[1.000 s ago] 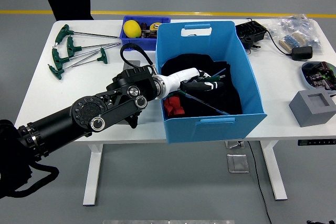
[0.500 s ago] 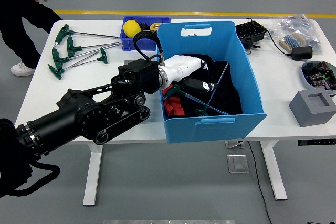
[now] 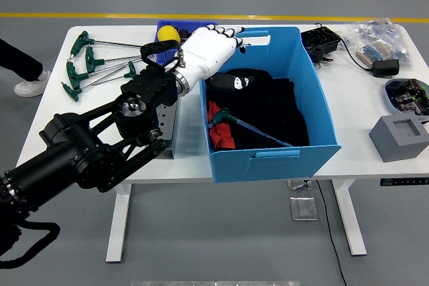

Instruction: Lift tool from toolbox,place it in box,lift tool from toolbox,place it in box

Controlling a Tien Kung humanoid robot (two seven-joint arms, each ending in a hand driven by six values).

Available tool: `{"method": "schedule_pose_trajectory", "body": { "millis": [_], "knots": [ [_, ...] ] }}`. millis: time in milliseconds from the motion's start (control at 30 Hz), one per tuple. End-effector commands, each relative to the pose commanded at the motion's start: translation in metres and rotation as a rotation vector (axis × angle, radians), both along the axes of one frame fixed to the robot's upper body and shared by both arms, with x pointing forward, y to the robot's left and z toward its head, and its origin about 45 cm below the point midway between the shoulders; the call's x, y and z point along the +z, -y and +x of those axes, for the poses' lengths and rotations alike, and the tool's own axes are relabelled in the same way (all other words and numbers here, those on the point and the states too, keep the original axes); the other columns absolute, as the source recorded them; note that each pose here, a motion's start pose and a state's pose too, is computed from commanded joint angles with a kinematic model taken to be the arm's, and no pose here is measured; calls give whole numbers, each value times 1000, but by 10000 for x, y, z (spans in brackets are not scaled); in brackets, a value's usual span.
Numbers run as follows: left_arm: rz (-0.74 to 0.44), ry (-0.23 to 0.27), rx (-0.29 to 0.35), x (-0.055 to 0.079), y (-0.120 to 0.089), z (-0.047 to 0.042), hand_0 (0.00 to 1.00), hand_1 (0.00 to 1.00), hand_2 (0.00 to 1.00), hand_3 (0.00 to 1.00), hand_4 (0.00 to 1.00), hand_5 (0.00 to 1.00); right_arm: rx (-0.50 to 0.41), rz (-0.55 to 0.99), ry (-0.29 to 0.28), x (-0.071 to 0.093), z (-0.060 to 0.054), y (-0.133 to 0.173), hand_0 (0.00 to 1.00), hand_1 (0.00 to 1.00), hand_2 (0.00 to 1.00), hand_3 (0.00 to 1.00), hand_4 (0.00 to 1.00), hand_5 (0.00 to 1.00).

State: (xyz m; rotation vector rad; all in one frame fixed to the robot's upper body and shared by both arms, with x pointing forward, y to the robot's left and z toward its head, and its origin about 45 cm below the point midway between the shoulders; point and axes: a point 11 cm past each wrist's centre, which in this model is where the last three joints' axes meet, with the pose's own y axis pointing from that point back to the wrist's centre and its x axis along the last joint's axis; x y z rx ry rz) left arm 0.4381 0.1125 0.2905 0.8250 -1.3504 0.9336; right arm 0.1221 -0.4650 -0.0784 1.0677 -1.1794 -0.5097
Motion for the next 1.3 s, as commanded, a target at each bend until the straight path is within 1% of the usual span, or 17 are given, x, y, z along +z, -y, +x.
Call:
{"method": "schedule_pose_trajectory", "body": {
  "millis": [67,100,167,267,333,467,500,667,700,767,867,900,1067,1133,1200,1267,1300],
  "knots": [
    [-56,5,48,48,-220,16,726,780,914,700,805,649,-1,0,-1,-4,-10,-3,652,601,674,537,786,598],
    [-97,7,80,67,-359,18,697,750,854,690,794,636,-2,1,-2,-7,-16,-4,652,600,674,537,786,598],
    [-198,7,138,65,-641,-7,697,750,854,690,794,636,-4,1,0,-7,-15,-5,652,600,674,537,786,598],
    [-289,3,213,-8,-964,-51,697,750,854,690,794,636,-8,2,1,-12,-24,-11,652,600,674,537,786,598],
    [-340,16,278,-98,-1194,-99,709,759,850,696,777,619,-8,3,-2,-17,-35,-16,649,601,673,536,786,597],
    [-424,29,370,-282,-1427,-178,709,759,850,696,777,619,-6,4,-5,-25,-44,-29,649,601,673,536,786,597],
    [-447,21,387,-359,-1457,-204,745,784,863,700,776,612,-4,4,-6,-28,-45,-34,644,602,673,536,786,598],
    [-500,-13,443,-693,-1499,-320,745,784,863,700,776,612,1,6,-8,-34,-45,-49,644,602,673,536,786,598],
    [-511,-19,452,-756,-1495,-345,780,818,891,724,788,605,1,6,-9,-35,-46,-49,644,602,673,536,785,598],
    [-522,-32,462,-877,-1478,-397,780,818,891,724,788,605,2,7,-10,-37,-52,-51,644,602,673,536,785,598],
    [-538,-70,485,-1065,-1465,-473,780,818,891,724,788,605,2,7,-12,-41,-60,-55,644,602,673,536,785,598],
    [-539,-81,490,-1103,-1467,-487,760,816,890,750,809,603,2,7,-12,-42,-61,-56,644,602,673,536,785,598],
    [-527,-137,518,-1302,-1481,-568,760,816,890,750,809,603,-1,7,-12,-43,-68,-55,644,602,673,536,785,598],
    [-514,-148,516,-1353,-1464,-586,763,820,903,787,833,601,-1,7,-12,-44,-70,-56,643,601,673,535,785,599],
    [-498,-150,505,-1395,-1428,-600,763,820,903,787,833,601,1,7,-13,-45,-70,-58,643,601,673,535,785,599],
    [-473,-132,484,-1431,-1375,-613,763,820,903,787,833,601,3,8,-13,-46,-69,-62,643,601,673,535,785,599],
    [-466,-129,477,-1446,-1355,-617,760,818,893,870,951,623,4,8,-14,-46,-67,-63,646,601,672,534,782,598]
  ]
}}
